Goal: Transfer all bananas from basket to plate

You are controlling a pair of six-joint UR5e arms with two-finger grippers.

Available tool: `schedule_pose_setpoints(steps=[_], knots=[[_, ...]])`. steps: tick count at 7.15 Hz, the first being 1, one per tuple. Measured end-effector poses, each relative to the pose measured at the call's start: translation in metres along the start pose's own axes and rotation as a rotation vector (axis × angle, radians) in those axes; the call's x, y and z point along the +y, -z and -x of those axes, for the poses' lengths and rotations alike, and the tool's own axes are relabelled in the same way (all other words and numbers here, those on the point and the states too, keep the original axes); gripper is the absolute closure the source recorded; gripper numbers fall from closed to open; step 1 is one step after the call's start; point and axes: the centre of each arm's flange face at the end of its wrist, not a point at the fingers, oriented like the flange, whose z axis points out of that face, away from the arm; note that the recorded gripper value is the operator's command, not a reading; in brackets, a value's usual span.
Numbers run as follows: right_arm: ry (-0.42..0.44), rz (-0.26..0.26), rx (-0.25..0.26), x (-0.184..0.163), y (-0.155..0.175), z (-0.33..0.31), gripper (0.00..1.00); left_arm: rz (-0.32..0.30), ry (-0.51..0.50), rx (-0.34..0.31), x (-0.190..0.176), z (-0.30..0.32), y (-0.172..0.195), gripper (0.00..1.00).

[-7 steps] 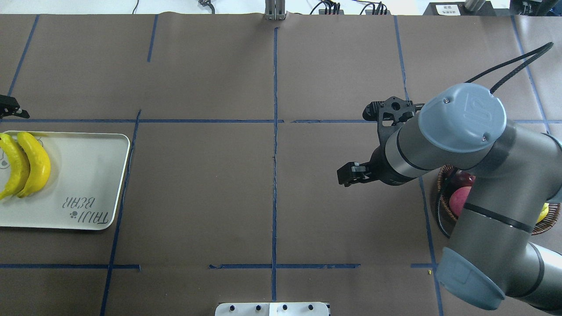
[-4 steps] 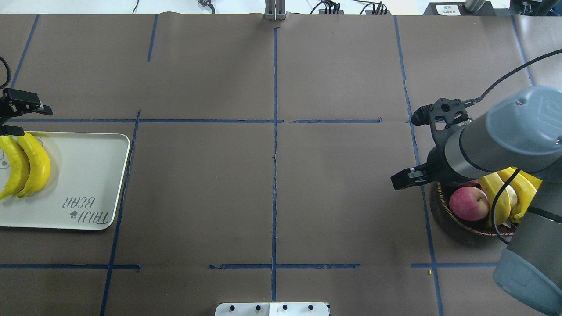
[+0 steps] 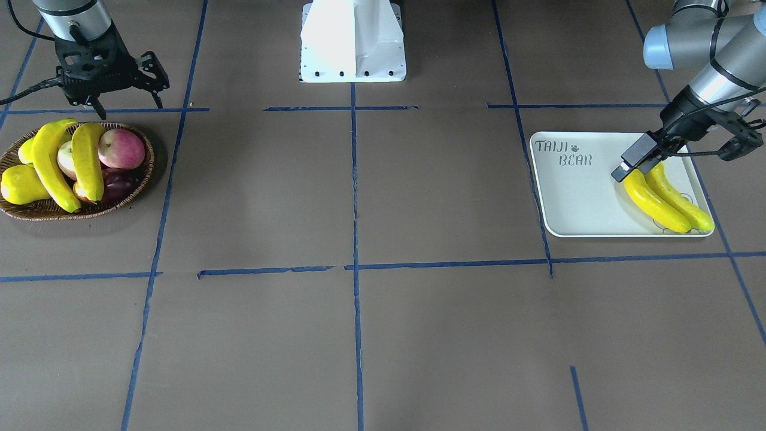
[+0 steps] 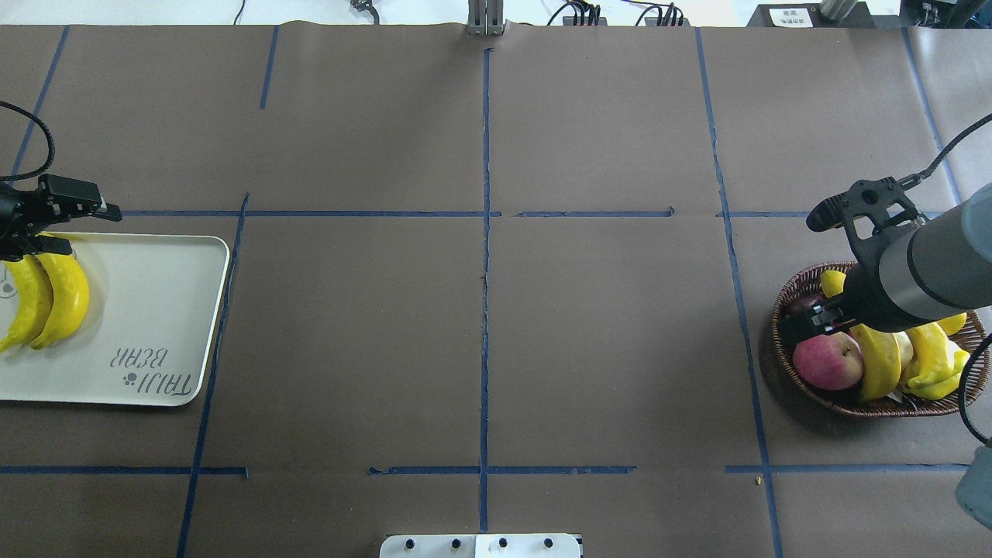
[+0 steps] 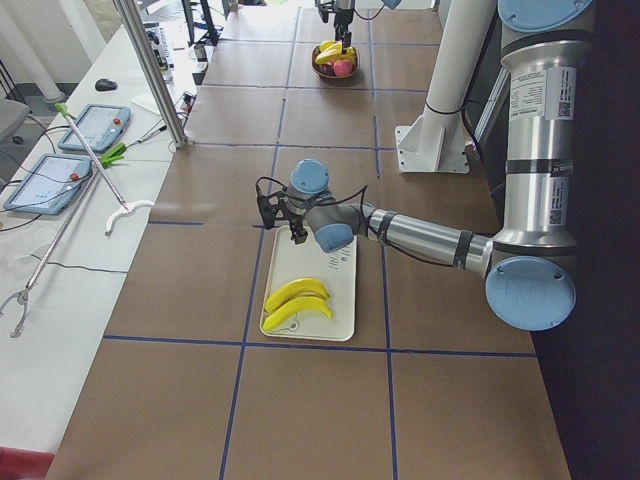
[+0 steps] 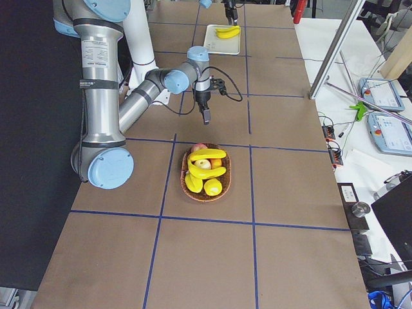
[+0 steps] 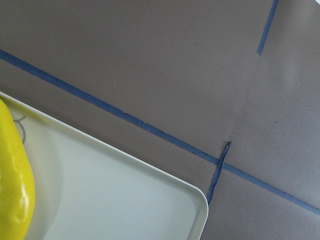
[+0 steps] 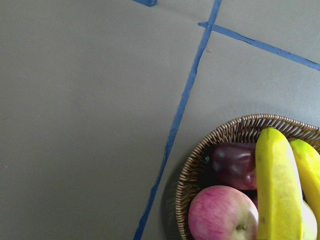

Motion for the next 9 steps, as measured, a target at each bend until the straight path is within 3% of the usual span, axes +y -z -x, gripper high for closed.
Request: schedule_pose_setpoints(steps=[2,5,7,8,9], knots=[[0.025,-0.027,-0.015,0.017,-0.013,-0.027,0.00,0.001,0.000,-0.001,0.001,0.001,0.000,0.00],[0.031,-0.061,-0.083,0.045,-0.059,-0.085,0.01,0.004,-0.001,-0.002,0.002,0.001,-0.001,0.00],[0.007,-0.043,-0.070,0.049,-0.092,-0.105,0.01,0.006,-0.003,-0.002,0.003,0.001,-0.001,0.00],[-0.007,-0.032,-0.060,0.047,-0.105,-0.110,0.06,0.006,-0.004,0.000,0.003,0.000,-0.001,0.00],[-0.015,-0.022,-0.053,0.047,-0.113,-0.113,0.22,0.006,-0.005,0.001,0.004,-0.001,-0.001,0.00]])
